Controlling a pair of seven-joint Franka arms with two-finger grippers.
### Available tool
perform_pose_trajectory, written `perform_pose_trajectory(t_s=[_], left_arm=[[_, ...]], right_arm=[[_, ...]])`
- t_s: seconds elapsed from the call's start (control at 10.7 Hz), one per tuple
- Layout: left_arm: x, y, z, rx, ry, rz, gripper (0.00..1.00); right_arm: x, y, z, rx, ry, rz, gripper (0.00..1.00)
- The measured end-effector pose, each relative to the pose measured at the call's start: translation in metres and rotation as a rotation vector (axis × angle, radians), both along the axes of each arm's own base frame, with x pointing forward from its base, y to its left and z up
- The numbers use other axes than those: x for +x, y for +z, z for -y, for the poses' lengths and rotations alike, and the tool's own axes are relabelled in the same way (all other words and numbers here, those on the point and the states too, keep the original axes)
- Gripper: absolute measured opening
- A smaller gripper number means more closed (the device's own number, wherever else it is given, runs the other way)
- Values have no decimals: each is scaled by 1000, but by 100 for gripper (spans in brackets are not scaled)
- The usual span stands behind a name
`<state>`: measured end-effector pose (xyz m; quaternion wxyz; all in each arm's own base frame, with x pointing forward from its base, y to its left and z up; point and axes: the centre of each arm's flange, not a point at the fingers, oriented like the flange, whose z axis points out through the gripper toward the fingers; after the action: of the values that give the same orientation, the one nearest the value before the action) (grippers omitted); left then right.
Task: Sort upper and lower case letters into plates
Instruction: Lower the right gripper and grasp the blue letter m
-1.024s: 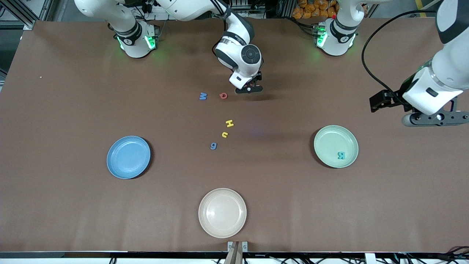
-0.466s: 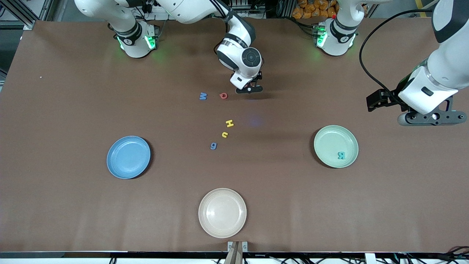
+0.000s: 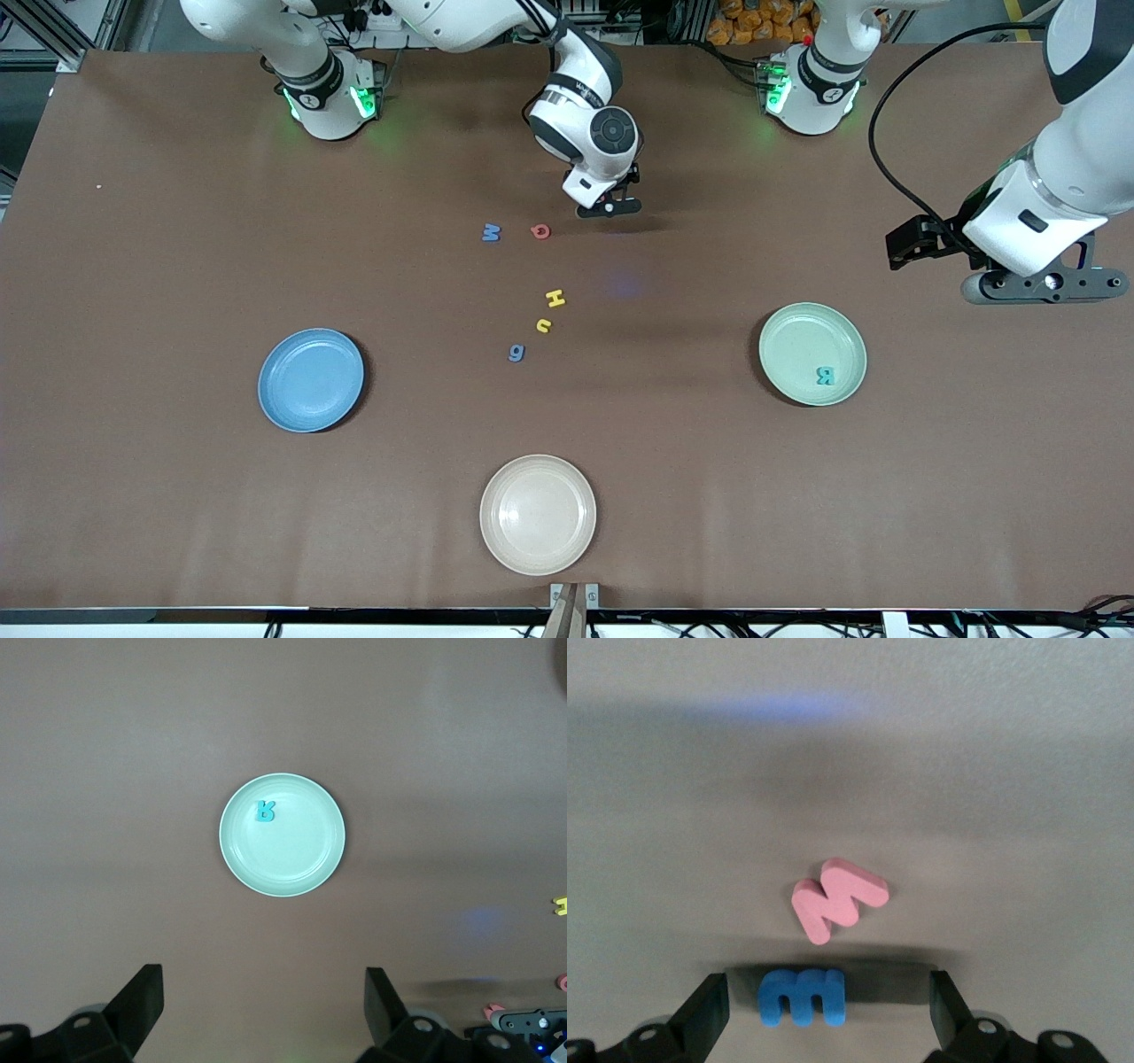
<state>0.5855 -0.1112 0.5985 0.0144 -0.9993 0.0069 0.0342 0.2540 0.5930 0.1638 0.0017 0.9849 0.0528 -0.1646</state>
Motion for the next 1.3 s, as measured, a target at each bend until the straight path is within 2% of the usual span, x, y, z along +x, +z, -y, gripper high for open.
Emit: perform_pose_trajectory(t_s=[0.19,0.28,0.37,0.47,0.65,1.02,1.21,1.3], left_arm=[[0,0,0,0,0,0,100],[0,0,0,0,0,0,100],[0,0,0,0,0,-1,100],[0,0,0,0,0,-1,100],[0,0,0,0,1,-2,100],[0,-1,0,1,1,-3,100],[0,-1,0,1,0,-4,100],[0,-1,0,1,0,-5,100]], right_arm=[[-6,0,-2,0,9,0,99],[-6,0,-3,0,10,0,91],[-5,2,-4,4,9,1,72],[-5,4,-6,8,10,2,58],[-4,6,-7,8,11,1,40],[-1,8,-7,13,5,4,40],[12,14,-7,26,-14,14,40],[26,21,-5,37,-34,24,40]])
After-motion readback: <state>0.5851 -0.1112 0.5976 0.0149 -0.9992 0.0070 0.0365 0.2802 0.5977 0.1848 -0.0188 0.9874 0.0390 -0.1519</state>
